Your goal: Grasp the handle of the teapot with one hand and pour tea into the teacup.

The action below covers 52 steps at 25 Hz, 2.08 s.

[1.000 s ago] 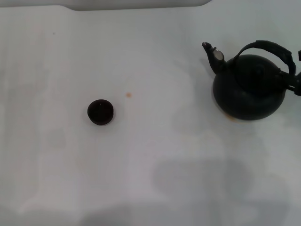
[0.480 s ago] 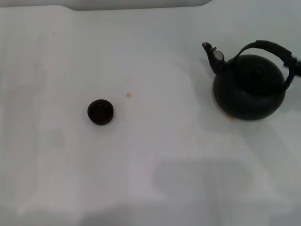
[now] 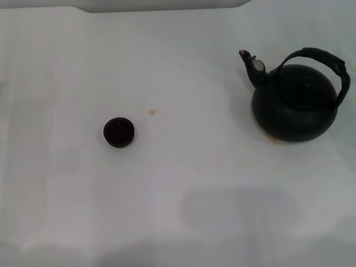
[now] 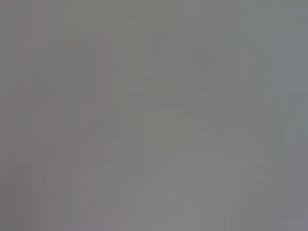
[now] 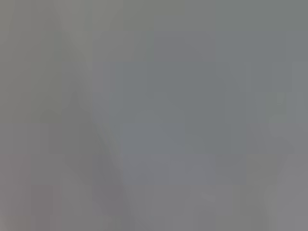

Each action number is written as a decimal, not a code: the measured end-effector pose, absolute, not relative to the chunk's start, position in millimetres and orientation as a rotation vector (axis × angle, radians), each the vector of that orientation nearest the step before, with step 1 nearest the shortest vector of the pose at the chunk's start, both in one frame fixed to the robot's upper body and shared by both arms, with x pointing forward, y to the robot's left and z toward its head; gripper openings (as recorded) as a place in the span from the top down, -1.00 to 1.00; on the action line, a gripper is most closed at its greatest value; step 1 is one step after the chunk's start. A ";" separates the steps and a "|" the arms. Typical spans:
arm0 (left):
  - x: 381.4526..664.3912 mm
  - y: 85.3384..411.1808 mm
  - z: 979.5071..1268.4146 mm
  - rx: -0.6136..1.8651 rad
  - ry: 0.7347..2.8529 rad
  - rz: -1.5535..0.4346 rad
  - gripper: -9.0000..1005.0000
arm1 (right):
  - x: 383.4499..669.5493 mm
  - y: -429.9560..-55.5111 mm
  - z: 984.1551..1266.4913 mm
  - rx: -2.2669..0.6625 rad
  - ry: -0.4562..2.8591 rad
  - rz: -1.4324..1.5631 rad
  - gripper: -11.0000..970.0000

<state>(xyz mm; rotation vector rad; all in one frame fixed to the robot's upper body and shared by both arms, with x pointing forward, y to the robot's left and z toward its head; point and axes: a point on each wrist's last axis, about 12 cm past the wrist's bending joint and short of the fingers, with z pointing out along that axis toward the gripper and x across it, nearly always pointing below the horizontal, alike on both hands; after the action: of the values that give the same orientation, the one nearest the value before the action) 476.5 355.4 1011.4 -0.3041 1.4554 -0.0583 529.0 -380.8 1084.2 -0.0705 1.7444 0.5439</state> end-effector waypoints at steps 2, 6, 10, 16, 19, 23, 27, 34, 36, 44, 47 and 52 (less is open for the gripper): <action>476.8 355.1 1011.5 -0.303 1.455 -0.060 -0.78 | 541.1 -378.7 1076.5 -0.053 1.718 0.506 -0.56; 477.5 354.1 1011.6 -0.301 1.455 -0.063 -0.78 | 555.8 -371.0 1065.8 -0.072 1.651 0.363 -0.55; 478.2 352.6 1011.9 -0.299 1.453 -0.069 -0.78 | 561.9 -368.7 1058.7 -0.058 1.636 0.252 -0.55; 479.1 350.4 1012.2 -0.295 1.450 -0.077 -0.78 | 561.4 -371.6 1050.6 0.023 1.622 0.159 -0.55; 479.4 350.1 1012.2 -0.294 1.451 -0.078 -0.78 | 560.3 -372.9 1049.3 0.033 1.625 0.152 -0.55; 479.7 349.8 1012.5 -0.292 1.450 -0.079 -0.78 | 556.8 -376.7 1043.3 0.058 1.658 0.130 -0.55; 479.7 349.8 1012.5 -0.292 1.449 -0.079 -0.78 | 553.7 -379.0 1039.2 0.073 1.674 0.116 -0.55; 480.3 349.5 1013.0 -0.291 1.447 -0.081 -0.78 | 551.3 -379.1 1036.1 0.086 1.683 0.115 -0.55; 480.3 349.5 1013.1 -0.291 1.446 -0.081 -0.78 | 551.2 -379.0 1035.9 0.086 1.684 0.115 -0.55; 480.9 349.3 1012.6 -0.290 1.452 -0.079 -0.78 | 551.5 -379.4 1036.2 0.085 1.683 0.115 -0.55; 480.9 349.4 1012.5 -0.289 1.453 -0.077 -0.78 | 551.6 -379.5 1036.3 0.085 1.683 0.114 -0.55; 481.1 349.5 1012.3 -0.286 1.456 -0.076 -0.78 | 551.5 -379.5 1036.2 0.085 1.683 0.114 -0.55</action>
<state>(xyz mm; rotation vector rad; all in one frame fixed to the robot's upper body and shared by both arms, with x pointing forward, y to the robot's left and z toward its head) 481.1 349.5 1012.3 -0.2856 1.4564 -0.0761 551.5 -379.5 1036.2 0.0848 1.6834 0.1142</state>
